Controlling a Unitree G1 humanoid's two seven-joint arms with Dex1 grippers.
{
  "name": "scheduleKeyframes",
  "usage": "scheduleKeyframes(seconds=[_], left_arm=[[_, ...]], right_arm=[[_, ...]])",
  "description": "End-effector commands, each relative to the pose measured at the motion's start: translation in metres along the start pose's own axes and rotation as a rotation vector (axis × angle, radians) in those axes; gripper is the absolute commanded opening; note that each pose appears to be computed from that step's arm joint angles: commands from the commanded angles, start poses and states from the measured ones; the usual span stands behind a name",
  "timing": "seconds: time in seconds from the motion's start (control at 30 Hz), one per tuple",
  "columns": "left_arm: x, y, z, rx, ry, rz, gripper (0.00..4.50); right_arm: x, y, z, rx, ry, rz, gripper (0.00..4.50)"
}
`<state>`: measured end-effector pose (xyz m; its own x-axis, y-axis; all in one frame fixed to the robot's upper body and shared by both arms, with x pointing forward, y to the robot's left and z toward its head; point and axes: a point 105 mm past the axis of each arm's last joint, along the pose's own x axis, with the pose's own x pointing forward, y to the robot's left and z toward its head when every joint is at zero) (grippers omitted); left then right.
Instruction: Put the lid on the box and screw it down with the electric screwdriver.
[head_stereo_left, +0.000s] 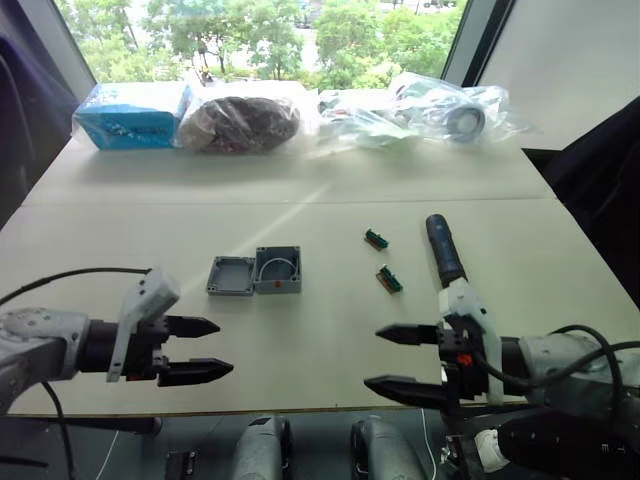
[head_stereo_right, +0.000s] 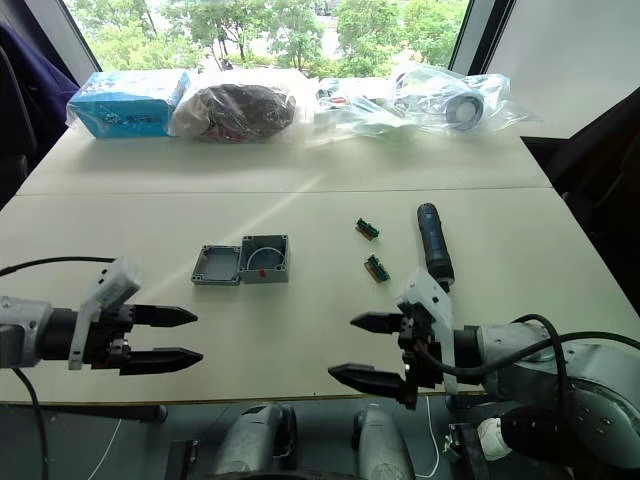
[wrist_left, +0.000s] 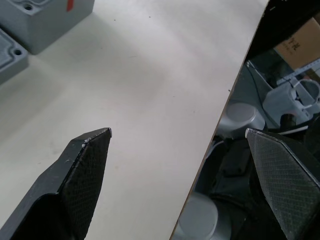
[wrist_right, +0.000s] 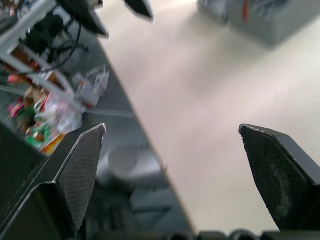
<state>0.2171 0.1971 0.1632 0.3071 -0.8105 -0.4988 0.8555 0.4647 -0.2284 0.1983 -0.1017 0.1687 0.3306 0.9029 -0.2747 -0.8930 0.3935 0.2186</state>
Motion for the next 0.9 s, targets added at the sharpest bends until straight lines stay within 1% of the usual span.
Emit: scheduleKeyframes(seconds=[0.03,0.07,0.13,0.23,0.33,0.4,0.43,0.5,0.6,0.73,0.9], left_arm=[[0.000,0.013,0.041,0.248,0.006,0.045,4.42],[0.004,0.015,0.051,0.309,0.021,0.040,4.42],[0.013,0.013,0.068,0.408,0.046,-0.020,4.42],[0.029,0.016,0.080,0.535,0.122,-0.098,4.42],[0.044,0.021,0.082,0.642,0.202,-0.153,4.42],[0.056,0.025,0.083,0.687,0.246,-0.183,4.42],[0.065,0.029,0.082,0.707,0.284,-0.194,4.42],[0.077,0.039,0.078,0.708,0.354,-0.182,4.42],[0.082,0.054,0.074,0.705,0.420,-0.134,4.42],[0.097,0.059,0.078,0.694,0.374,-0.147,4.42],[0.107,0.063,0.075,0.697,0.382,-0.154,4.42]], right_arm=[[0.004,-0.018,0.040,-0.117,-0.145,-0.117,4.50],[0.007,-0.023,0.049,-0.140,-0.172,-0.147,4.50],[0.013,-0.027,0.057,-0.175,-0.188,-0.169,4.50],[0.020,-0.027,0.054,-0.219,-0.161,-0.174,4.50],[0.027,-0.023,0.048,-0.226,-0.135,-0.147,4.50],[0.032,-0.016,0.037,-0.225,-0.097,-0.113,4.50],[0.034,-0.013,0.026,-0.232,-0.057,-0.101,4.50],[0.036,-0.010,0.011,-0.241,-0.009,-0.104,4.50],[0.037,-0.009,0.004,-0.244,-0.003,-0.118,4.50],[0.037,-0.009,-0.004,-0.231,-0.007,-0.157,4.50],[0.038,-0.008,-0.009,-0.223,-0.014,-0.179,4.50]])
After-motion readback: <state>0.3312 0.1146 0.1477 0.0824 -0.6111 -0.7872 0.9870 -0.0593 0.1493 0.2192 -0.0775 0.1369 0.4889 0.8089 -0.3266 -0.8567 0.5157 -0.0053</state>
